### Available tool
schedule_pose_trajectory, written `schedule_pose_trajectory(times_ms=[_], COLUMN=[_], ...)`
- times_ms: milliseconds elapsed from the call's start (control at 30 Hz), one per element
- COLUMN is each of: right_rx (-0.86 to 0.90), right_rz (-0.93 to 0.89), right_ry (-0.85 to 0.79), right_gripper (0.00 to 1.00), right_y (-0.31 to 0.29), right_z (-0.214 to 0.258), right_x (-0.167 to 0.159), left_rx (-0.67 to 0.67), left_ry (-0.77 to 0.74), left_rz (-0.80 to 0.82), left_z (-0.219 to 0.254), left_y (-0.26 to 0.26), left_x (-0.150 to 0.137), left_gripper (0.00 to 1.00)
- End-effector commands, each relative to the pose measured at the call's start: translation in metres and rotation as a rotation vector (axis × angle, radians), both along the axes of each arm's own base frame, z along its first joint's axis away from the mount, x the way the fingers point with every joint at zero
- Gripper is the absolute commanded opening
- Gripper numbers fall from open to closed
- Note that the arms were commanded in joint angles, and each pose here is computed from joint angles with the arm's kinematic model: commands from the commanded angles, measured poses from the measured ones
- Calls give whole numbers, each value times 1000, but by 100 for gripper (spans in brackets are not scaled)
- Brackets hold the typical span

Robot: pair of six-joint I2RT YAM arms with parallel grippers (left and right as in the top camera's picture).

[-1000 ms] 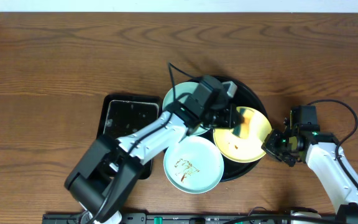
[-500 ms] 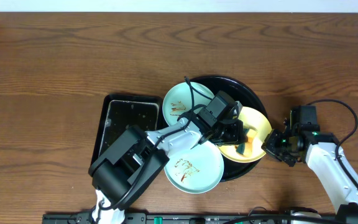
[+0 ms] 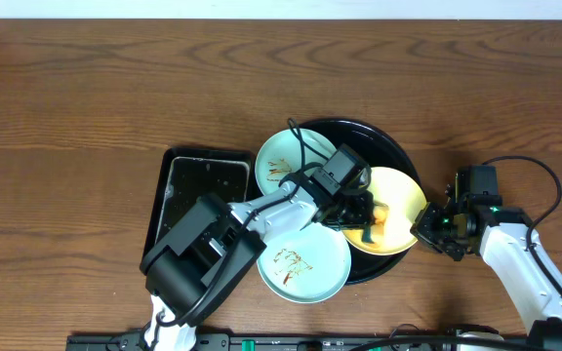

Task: Clean dirty plates on tray and stack at the side
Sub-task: 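Scrub the yellow plate's surface with the sponge in the left gripper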

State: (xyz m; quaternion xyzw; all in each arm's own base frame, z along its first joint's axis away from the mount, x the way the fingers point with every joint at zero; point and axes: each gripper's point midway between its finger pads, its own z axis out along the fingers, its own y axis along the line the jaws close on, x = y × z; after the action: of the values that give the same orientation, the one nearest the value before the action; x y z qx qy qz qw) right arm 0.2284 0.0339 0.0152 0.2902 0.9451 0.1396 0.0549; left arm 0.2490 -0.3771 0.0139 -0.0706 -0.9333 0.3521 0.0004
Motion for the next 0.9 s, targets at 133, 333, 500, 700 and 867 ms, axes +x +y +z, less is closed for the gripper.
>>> schedule_pose_trajectory(times_ms=[133,333,500,700,867], right_rx=[-81,-81,-81,-81,-81], right_rz=[11,11,11,11,11], right_ry=[85,85,85,85,85], right_gripper=[1,1,1,1,1], right_y=[-12,-12,-12,-12,-12], right_z=[-20,-20,-20,-20,-20], right_x=[-20,-20,-20,-20,-20], left_rx=[208,229,229,165,73], left_ry=[-93,-117,-129,-136,-162], left_rz=[121,178,185,156,131], left_z=[-39,-40,-38,-23,7], left_y=[60,82,86,71,50], left_x=[43,66,73,79,88], left_gripper=[7,7,7,7,7])
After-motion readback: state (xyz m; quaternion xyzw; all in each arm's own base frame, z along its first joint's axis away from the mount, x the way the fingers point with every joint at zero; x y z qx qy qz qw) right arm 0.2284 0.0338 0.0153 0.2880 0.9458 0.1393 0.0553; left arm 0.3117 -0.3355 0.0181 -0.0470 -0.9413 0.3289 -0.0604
